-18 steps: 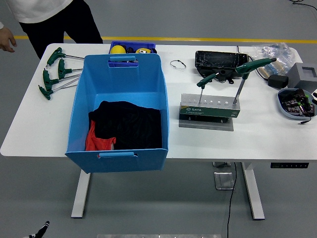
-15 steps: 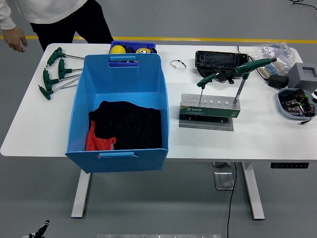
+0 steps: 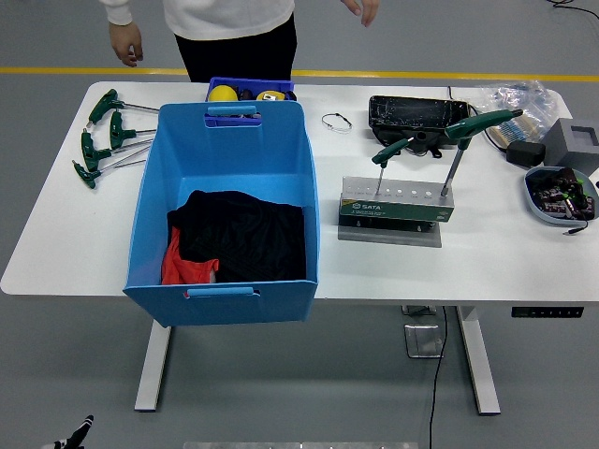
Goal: Lift tool from toolbox,place it in box,lift tool from toolbox,place it in box
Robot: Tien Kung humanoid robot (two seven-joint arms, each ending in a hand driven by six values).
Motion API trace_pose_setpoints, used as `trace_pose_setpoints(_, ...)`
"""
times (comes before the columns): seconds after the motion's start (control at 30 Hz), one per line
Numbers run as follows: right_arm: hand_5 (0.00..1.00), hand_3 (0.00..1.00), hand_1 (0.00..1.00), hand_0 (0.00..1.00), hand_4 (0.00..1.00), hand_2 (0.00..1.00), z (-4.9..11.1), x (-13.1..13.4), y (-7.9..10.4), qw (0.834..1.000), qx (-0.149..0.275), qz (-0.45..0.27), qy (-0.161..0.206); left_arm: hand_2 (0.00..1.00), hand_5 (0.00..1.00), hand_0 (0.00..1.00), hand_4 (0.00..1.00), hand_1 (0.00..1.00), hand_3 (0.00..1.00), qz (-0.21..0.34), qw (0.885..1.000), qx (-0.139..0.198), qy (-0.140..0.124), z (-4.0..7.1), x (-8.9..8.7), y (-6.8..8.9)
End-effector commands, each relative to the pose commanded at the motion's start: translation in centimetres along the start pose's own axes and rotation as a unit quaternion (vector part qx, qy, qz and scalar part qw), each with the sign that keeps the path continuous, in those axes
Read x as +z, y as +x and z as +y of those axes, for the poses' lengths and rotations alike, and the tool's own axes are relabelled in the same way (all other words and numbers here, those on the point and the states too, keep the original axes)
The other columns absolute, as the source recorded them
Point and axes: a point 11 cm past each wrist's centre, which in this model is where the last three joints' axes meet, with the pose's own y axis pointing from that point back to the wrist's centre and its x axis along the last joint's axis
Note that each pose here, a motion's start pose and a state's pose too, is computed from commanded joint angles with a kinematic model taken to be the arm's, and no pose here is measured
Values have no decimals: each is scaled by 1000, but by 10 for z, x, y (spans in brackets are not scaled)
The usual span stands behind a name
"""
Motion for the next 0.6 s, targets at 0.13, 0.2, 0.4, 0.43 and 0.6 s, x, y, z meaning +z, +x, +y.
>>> trace_pose_setpoints(0.13,998,877,816,854,998,844,1,-5,2,1000,5,1,9,778,717,788,772,781,753,-3,1000,0,3,0,-2,1)
trace_pose_setpoints(0.2,998,877,816,854,998,844,1,-7,2,1000,5,1,13,778,717,788,772,781,753,-3,1000,1,4,0,-3,2)
trace_pose_setpoints(0.4,996,879,817,852,998,845,1,-13,3,1000,6,8,18,777,717,783,771,778,751,-3,1000,4,8,0,-7,4)
trace_pose_setpoints(0.43,994,880,820,852,998,849,0,-14,3,1000,5,11,18,776,717,783,771,775,748,-4,1000,4,8,0,-7,4)
trace_pose_setpoints(0.6,994,880,820,852,998,849,-1,-23,1,999,-7,37,21,776,717,783,771,775,748,-14,1000,3,7,-1,-2,5)
